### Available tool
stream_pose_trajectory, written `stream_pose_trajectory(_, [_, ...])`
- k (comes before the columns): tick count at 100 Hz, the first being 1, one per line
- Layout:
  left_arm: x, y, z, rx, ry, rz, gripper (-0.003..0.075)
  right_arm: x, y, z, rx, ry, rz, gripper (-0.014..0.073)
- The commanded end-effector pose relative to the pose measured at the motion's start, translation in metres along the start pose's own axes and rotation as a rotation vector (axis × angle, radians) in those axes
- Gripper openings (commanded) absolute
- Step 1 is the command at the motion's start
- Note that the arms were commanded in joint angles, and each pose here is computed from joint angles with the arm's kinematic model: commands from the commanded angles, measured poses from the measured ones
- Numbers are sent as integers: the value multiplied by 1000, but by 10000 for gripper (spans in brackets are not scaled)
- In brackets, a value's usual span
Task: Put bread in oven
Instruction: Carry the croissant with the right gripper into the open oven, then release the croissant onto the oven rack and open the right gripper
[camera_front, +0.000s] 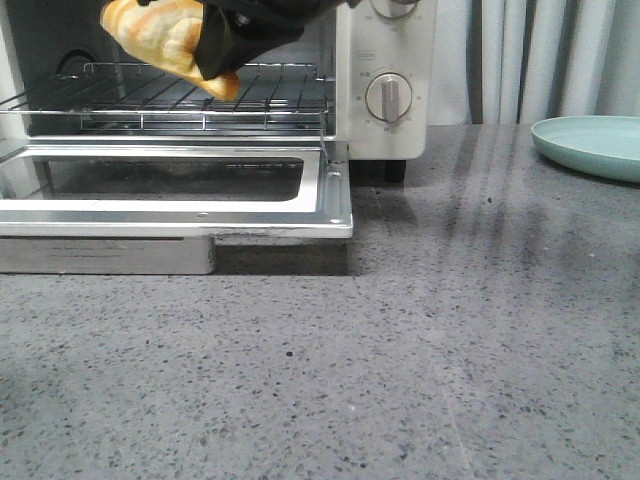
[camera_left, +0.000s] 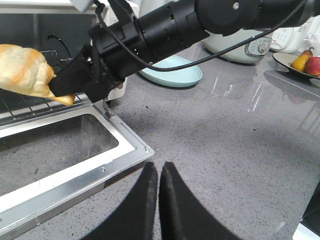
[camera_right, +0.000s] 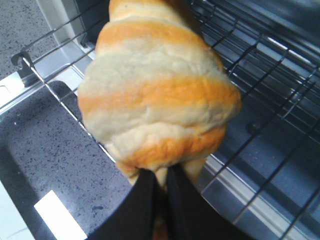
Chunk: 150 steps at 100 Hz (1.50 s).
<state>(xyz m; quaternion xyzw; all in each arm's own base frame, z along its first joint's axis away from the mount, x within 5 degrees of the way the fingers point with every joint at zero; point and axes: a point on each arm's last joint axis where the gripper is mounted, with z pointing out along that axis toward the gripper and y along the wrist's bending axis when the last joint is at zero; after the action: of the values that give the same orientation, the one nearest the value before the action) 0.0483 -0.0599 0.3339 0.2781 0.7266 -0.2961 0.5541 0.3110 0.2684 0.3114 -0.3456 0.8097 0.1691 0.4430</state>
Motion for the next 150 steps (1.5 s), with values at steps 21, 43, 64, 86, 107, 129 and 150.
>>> stream_pose_trajectory(21, [-13,-2,-2,10,-84,-40,-22,-25,-16,-12,50,-175,39,-66])
stream_pose_trajectory(43, [-11,-3,-2,26,-59,-53,-22,-29,-21,-12,50,-232,127,-15])
stream_pose_trajectory(64, [-10,-4,-2,36,-41,-59,-22,-28,-20,-12,39,-226,155,540])
stream_pose_trajectory(86, [-11,-4,-2,34,-52,-62,-22,-26,-17,-18,11,-173,161,601])
stream_pose_trajectory(107, [-17,-1,-4,0,-121,-41,-22,-29,2,-46,-59,-106,136,235])
stream_pose_trajectory(129, [-23,2,-19,-69,-238,73,-22,-26,41,-105,-128,-206,52,-59])
stream_pose_trajectory(150, [-18,0,-48,-129,-308,218,-22,23,40,-192,-61,-406,-62,-48])
